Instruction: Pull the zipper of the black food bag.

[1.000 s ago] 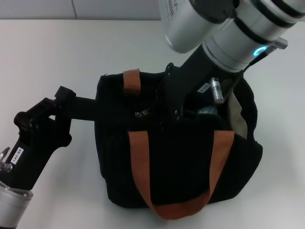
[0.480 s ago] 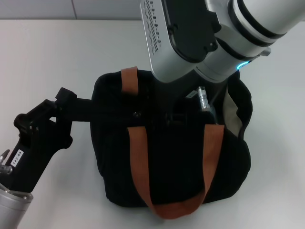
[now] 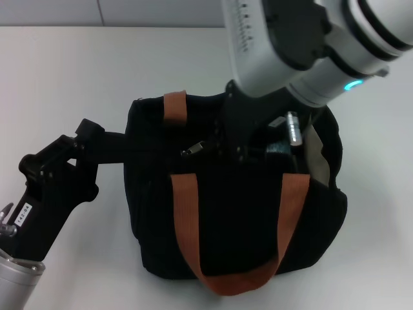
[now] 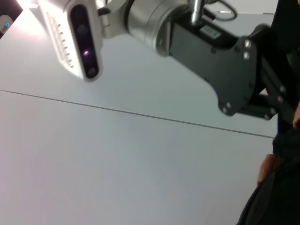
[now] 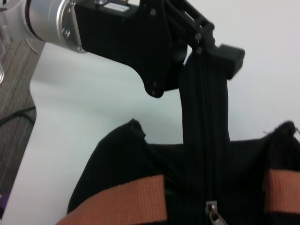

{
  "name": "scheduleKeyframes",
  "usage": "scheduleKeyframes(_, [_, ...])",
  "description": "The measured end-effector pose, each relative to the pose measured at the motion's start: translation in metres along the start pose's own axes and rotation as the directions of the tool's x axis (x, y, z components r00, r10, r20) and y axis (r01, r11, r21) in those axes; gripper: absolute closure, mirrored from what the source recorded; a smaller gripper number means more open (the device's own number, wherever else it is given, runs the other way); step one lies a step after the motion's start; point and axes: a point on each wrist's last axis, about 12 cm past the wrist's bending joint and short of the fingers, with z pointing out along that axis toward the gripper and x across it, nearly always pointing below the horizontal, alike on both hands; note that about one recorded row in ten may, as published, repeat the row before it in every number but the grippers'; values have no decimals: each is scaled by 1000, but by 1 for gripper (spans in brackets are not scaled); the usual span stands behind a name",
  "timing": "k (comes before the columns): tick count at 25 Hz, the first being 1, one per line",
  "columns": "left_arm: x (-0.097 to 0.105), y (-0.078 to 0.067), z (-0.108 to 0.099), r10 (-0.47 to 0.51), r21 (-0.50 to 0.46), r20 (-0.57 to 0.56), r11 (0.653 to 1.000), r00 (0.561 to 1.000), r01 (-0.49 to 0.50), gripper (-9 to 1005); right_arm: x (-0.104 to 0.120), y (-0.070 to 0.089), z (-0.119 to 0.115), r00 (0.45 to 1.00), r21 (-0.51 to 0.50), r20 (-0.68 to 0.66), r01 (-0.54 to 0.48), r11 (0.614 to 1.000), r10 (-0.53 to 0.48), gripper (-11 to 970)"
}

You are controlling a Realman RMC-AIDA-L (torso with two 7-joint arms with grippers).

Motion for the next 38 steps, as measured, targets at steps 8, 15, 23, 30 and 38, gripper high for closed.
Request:
scheduleKeyframes(8, [-2,2,0,-6,-17,3,1000,1000,6,977,21,-1,-19,986,-43,106,-123,992,126,960])
scheduleKeyframes(15, [-1,-3,-1,-14,14,-29,1000,999,14,977,18,2,-34,984,-51,147,-93,994,99,901])
scheduleKeyframes(23, [-3,-13,-18,-9,127,-69,992,998,17,977,16,-6,-31,980,-11,173,-95,995,95,765])
scheduleKeyframes(30, [-8,-18,-22,-4,182,-35,983,999,10,977,13,-7,-23,988,-40,144,-51,998,56,672])
scheduleKeyframes(38, [-5,-16,-17,33,147,-86,989,996,-20,977,16,-4,-23,987,-32,147,-55,998,59,669])
